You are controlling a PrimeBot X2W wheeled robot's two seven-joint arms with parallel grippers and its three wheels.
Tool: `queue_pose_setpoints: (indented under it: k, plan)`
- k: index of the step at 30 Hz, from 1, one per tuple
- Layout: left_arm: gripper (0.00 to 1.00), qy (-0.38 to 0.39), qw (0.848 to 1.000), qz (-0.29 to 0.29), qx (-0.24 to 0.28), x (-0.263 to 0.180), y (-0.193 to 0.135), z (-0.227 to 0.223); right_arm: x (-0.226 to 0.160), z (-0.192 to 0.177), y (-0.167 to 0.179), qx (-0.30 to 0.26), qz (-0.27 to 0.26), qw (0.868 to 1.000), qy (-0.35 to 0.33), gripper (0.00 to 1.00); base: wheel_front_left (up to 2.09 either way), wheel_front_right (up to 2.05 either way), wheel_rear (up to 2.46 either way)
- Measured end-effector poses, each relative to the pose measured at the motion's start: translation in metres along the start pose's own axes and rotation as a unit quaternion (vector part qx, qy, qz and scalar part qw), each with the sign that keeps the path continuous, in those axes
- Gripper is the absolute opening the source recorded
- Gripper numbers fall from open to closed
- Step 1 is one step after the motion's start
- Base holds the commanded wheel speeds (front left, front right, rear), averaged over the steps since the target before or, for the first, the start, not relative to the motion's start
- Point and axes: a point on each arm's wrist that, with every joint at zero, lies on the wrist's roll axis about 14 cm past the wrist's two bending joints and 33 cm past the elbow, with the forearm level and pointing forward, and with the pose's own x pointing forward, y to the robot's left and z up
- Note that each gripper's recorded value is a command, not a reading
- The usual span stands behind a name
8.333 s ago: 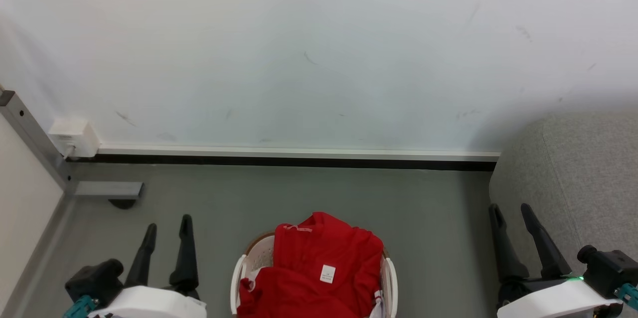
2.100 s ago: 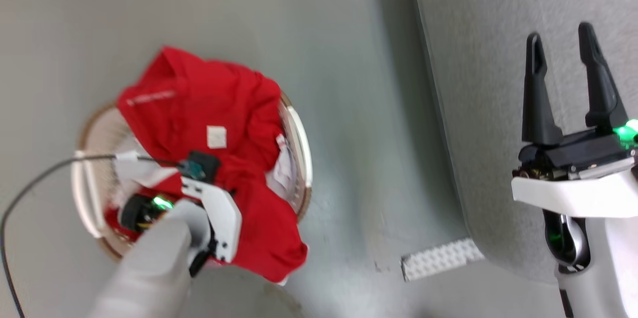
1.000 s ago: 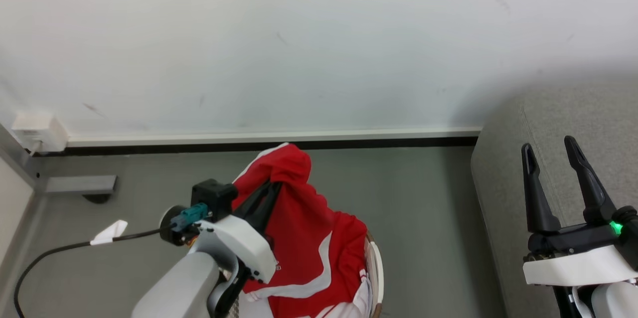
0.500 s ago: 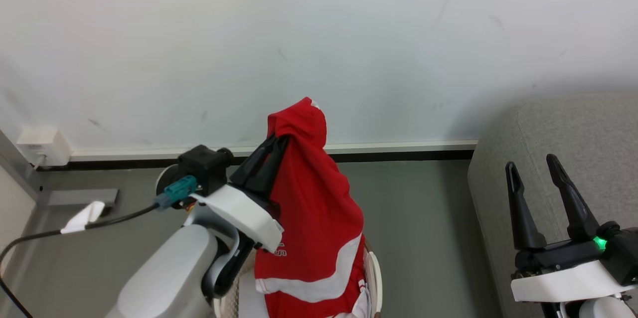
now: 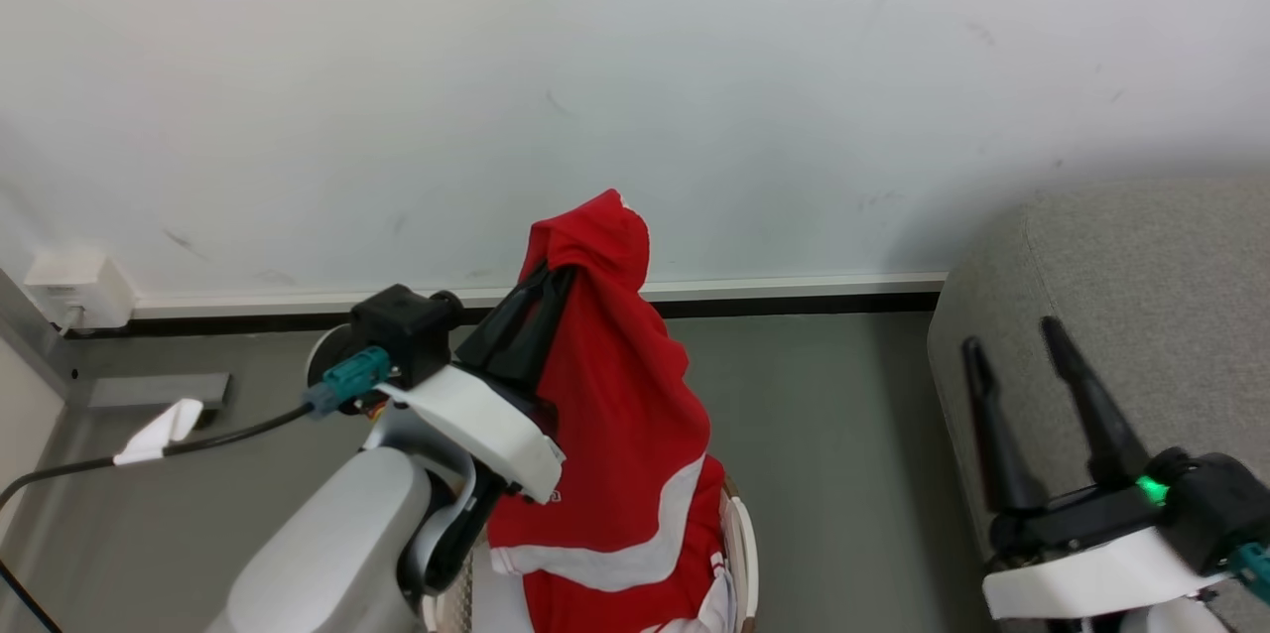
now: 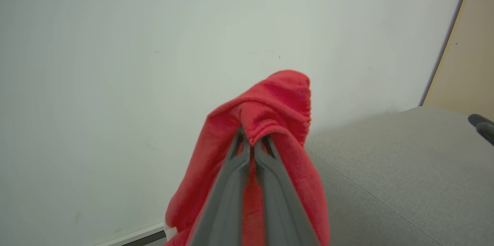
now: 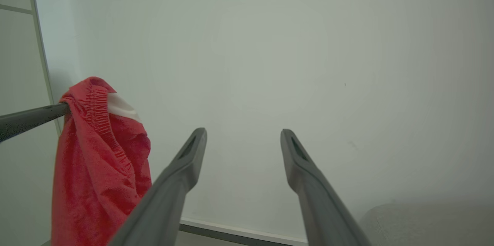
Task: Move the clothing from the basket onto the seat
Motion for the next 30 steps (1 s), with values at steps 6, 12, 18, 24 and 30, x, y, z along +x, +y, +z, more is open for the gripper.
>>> queue_pose_setpoints:
  k: [6, 12, 18, 24, 30]
  plan:
    - [0.00, 0.002, 1.000, -0.005, -0.001, -0.003, -0.005, -0.001, -0.001, -0.018, 0.041, 0.021, 0.069, 0.997, 0.032, 1.00, 0.00, 0.00, 0.00]
    - [0.00, 0.007, 1.000, -0.014, -0.006, -0.008, -0.014, -0.003, -0.003, -0.044, 0.085, 0.037, 0.143, 0.986, 0.076, 1.00, 0.00, 0.00, 0.00]
    - [0.00, 0.010, 1.000, -0.017, -0.009, -0.015, -0.021, -0.004, -0.002, -0.075, 0.111, 0.026, 0.193, 0.973, 0.127, 1.00, 0.00, 0.00, 0.00]
    - [0.00, 0.011, 1.000, -0.024, -0.009, -0.022, -0.029, -0.001, 0.000, -0.104, 0.126, 0.012, 0.222, 0.959, 0.176, 1.00, 0.00, 0.00, 0.00]
    - [0.00, 0.013, 0.999, -0.035, -0.008, -0.031, -0.039, 0.002, -0.002, -0.126, 0.149, 0.022, 0.253, 0.943, 0.217, 1.00, 0.00, 0.00, 0.00]
